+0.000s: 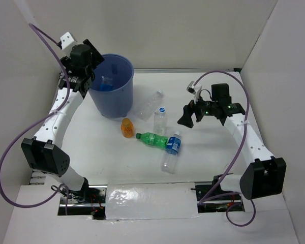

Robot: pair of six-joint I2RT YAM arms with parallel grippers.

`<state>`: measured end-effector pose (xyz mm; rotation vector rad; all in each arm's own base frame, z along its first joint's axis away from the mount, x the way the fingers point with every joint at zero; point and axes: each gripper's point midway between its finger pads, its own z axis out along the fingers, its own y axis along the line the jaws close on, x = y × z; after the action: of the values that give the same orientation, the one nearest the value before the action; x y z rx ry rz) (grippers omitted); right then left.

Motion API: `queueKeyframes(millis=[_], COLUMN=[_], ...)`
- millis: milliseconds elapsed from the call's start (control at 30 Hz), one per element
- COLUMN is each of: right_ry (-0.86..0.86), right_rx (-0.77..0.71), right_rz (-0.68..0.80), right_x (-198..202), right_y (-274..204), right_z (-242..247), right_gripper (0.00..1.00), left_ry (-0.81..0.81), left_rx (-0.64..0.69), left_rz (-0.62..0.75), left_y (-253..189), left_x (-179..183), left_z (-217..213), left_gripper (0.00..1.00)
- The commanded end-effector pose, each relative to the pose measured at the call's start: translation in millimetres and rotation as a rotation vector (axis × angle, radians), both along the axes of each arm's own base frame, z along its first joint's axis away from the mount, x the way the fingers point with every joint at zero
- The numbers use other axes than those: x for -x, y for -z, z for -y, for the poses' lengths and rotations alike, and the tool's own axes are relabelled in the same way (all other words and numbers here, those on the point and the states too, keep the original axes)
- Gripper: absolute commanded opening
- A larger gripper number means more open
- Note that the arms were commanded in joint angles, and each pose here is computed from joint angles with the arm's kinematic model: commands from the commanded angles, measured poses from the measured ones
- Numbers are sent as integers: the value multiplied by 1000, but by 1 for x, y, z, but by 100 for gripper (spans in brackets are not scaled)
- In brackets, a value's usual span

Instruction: Put the plastic bottles in the bin

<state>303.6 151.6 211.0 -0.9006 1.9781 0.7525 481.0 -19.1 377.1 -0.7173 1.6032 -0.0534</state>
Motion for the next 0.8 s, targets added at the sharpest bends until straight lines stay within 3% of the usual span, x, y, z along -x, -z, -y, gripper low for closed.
queueKeyframes(millis=[0, 233, 267, 367, 400, 433, 533, 633, 767], right_ry=[-105, -213, -227, -267, -267, -275, -231, -224, -242], right_rx=[19, 51, 46, 39, 51, 53, 62, 65, 59], right_rz=[80, 187, 209, 224, 226, 223, 239, 225, 219], right_x=[4, 5, 1, 1, -1, 1, -14, -25, -28], right_y=[5, 17, 17, 20, 23, 25, 29, 36, 38], right_z=[-15, -41, -47, -62, -65, -73, -78, -90, -101], right_gripper=[99, 99, 99, 99, 99, 99, 99, 99, 99], left_ry=[10, 101, 166, 295, 354, 379, 494, 600, 647], left_rx=[11, -55, -58, -81, -70, -76, -70, -64, -16], left_rz=[110, 139, 176, 130, 181, 117, 109, -30, -83], left_y=[-47, -73, -89, -61, -74, -39, -20, 42, 75], left_x=[-2, 20, 39, 70, 97, 105, 153, 192, 225], left_z=[-3, 9, 20, 48, 55, 61, 85, 105, 111], left_gripper=[99, 99, 99, 99, 99, 99, 99, 99, 99])
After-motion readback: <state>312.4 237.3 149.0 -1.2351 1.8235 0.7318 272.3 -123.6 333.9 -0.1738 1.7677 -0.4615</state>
